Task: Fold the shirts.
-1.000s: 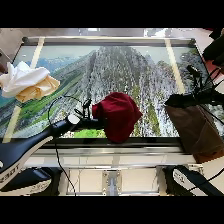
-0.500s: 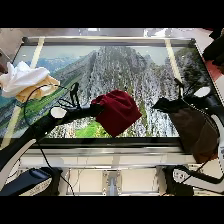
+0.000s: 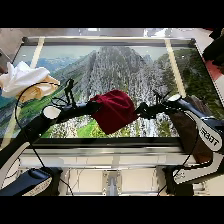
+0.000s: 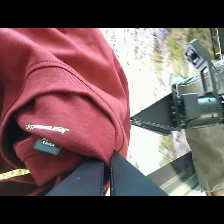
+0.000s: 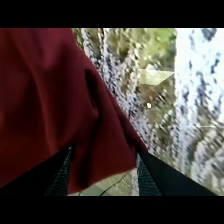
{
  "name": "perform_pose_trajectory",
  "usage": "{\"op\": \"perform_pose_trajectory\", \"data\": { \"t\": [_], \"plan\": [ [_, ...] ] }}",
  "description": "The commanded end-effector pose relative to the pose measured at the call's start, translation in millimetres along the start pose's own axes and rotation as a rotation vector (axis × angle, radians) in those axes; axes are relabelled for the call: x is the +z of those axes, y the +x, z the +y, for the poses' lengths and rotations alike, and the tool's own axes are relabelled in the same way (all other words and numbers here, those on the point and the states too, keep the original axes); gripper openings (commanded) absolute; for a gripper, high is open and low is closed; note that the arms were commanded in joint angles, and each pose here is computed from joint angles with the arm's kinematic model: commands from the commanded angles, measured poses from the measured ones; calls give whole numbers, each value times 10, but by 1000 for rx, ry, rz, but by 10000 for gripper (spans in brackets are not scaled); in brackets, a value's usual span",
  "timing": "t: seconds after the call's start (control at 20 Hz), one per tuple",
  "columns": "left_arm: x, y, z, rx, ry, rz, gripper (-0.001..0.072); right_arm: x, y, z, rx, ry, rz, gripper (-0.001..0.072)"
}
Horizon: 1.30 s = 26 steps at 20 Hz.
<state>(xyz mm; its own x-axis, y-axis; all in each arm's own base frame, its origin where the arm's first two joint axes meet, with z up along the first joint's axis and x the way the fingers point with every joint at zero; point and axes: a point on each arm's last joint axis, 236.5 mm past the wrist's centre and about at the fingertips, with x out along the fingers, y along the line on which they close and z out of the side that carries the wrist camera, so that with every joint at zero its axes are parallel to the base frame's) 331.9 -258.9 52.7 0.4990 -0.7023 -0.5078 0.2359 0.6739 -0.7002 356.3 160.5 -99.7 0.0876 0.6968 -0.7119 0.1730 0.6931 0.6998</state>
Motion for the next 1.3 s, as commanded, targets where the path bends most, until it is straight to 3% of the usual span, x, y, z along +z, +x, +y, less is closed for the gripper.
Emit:
{"op": "perform_pose_trajectory", "data": {
  "t": [0.0,0.05,0.1,0.15,0.2,0.4,0.65,1.0,1.1,1.25],
  "plan": [
    [10,-7,-5,-1,2,-3,16,38,126,34,-6,-7,-20,445],
    [10,-7,-5,-1,1,-3,16,39,126,38,-4,-5,-21,360],
    [10,-7,-5,-1,1,-3,16,40,125,43,-2,-4,-21,179],
    [11,-8,-4,-1,2,-3,16,42,124,44,-2,-4,-22,44],
    [17,-9,0,1,2,-5,16,51,122,47,-3,-7,-24,9],
    [268,-128,11,7,1,-79,15,108,-91,377,41,-140,-30,7],
    [1257,-1264,-572,-56,154,-377,15,-56,-1380,1749,121,-578,-160,7],
    [1087,-2789,-2067,-279,462,-601,15,-1397,-3614,3842,240,-1156,-765,7],
    [941,-2774,-2011,-231,526,-560,14,-1604,-3716,3880,225,-1179,-769,6],
    [822,-2301,-1276,7,498,-350,14,-1285,-3379,3432,81,-1051,-633,7]
  ]
}}
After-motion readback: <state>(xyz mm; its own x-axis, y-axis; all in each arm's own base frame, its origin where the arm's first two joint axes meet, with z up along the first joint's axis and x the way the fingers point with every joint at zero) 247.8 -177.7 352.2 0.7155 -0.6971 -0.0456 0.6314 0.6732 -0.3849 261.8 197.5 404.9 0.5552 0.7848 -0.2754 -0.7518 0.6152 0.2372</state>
